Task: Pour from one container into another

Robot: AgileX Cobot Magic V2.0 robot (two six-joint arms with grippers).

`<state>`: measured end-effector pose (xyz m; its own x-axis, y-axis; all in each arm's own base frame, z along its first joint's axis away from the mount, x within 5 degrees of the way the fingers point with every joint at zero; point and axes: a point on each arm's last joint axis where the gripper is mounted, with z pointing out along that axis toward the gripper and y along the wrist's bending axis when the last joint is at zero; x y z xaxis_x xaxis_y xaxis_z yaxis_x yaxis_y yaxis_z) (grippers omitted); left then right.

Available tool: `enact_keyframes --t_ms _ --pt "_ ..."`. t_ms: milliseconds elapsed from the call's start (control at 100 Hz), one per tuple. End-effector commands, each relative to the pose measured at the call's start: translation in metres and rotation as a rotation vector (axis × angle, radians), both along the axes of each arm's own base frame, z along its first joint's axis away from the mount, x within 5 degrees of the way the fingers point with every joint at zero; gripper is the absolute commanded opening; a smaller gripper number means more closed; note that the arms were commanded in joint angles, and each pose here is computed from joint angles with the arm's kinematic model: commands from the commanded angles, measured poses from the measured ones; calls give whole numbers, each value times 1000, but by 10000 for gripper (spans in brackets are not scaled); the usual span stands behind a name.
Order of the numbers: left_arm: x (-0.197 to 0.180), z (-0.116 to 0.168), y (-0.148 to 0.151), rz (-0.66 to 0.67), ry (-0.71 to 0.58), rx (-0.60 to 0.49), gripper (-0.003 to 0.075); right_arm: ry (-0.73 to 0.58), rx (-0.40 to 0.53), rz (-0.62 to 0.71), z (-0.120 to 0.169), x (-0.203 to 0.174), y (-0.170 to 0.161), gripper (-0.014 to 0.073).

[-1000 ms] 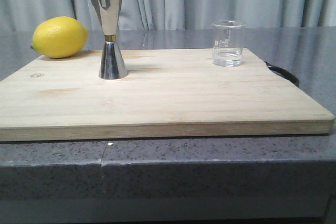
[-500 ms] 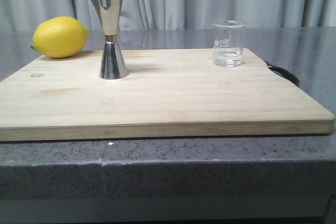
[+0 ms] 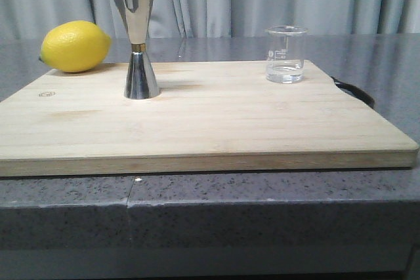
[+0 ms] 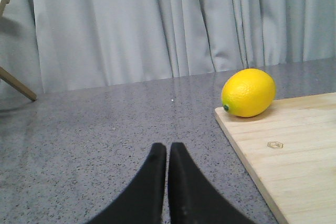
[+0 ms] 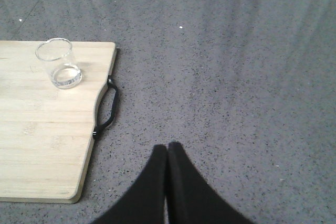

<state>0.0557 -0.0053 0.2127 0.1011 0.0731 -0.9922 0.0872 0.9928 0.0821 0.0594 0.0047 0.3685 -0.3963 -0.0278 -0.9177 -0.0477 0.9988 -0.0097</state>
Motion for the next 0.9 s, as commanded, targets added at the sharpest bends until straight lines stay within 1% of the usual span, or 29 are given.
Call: enact_keyframes --t_ms 0,90,160,260,340,400,500,590,650,750,780,890 --pt "-1 -3 1 4 -71 -18 -19 -86 -2 -12 11 1 -1 -75" --pt "-1 -3 1 4 -71 -18 -19 -115 -7 -17 2 -3 -1 -75" --pt "-1 -3 1 4 -71 -18 -19 -120 -6 -15 -13 -5 -1 -75" --pt "-1 -3 1 4 -71 -18 -19 -144 3 -23 -48 -5 -1 -75" --pt "-1 -3 1 4 -71 -18 -19 -217 24 -27 -74 -4 -1 -75" --pt "-1 -3 1 4 -71 -18 -19 -243 39 -19 -97 -2 -1 -75" --pt "-1 -3 1 4 -71 -18 -19 -334 69 4 -126 -2 0 -75" --pt "-1 -3 1 4 -71 -18 -19 -368 90 -1 -149 -2 0 -75" --pt "-1 -3 1 4 -71 -18 -19 -415 107 -15 -157 -3 -1 -75" --pt "-1 -3 1 4 -71 -18 -19 -480 108 -27 -168 -4 -3 -75" --pt "-1 -3 1 4 -71 -18 -19 -455 108 -24 -169 -4 -2 -75" --pt "-1 -3 1 4 -71 -18 -19 -457 101 -23 -169 -4 -3 -75"
